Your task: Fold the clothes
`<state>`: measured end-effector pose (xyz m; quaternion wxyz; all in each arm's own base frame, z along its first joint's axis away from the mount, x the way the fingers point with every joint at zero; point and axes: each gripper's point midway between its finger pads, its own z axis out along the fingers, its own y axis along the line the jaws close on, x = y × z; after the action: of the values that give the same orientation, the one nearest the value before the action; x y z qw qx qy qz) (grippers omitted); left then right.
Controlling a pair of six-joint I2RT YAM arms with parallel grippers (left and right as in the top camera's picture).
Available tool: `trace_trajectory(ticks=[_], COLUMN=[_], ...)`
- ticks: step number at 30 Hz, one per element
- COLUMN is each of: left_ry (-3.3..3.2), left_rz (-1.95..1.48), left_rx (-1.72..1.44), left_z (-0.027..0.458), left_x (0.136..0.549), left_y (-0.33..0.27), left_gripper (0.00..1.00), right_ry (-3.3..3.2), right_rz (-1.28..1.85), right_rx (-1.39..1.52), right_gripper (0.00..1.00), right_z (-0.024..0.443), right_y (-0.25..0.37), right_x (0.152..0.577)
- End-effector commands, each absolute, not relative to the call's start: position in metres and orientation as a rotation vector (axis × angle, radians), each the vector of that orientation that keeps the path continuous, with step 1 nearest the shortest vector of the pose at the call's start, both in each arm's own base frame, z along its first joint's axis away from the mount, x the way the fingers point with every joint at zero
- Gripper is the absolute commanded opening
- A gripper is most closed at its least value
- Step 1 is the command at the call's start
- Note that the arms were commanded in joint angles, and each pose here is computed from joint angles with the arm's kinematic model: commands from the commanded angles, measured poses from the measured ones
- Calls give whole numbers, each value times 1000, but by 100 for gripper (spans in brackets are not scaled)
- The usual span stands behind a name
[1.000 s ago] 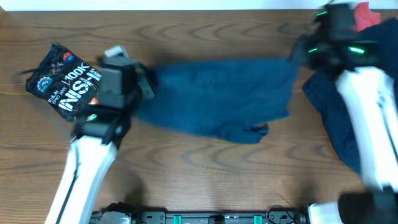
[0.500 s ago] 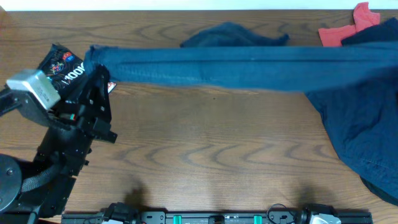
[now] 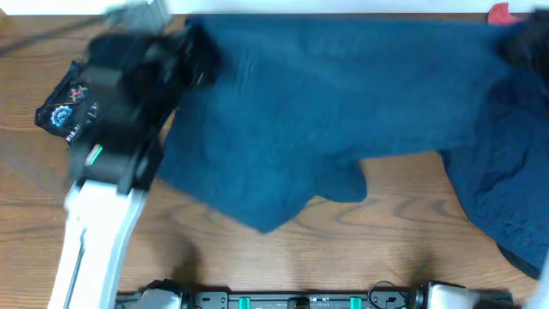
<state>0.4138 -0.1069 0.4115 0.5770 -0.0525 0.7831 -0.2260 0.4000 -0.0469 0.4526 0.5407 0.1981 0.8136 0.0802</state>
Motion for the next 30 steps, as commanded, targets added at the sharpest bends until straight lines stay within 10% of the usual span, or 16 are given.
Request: trace_trajectory(ticks=[1,13,30], left_ry=[1720,1399,2905], left_rz=[-413,-423,-230], left_rx=[-118,-146,-328], left_z=[411,553,203], left_x=[476,483,331], left_y=[-97,-65,-59], left_gripper=[6,6,6], right_ry=[1938,1586,2545], right_rz=[121,37,-358], right_rx=[548,703,1087], right_gripper=[1,1,1], right_z=[423,535,284], right_y=[-76,-133,-137], right_x=[448,402,299])
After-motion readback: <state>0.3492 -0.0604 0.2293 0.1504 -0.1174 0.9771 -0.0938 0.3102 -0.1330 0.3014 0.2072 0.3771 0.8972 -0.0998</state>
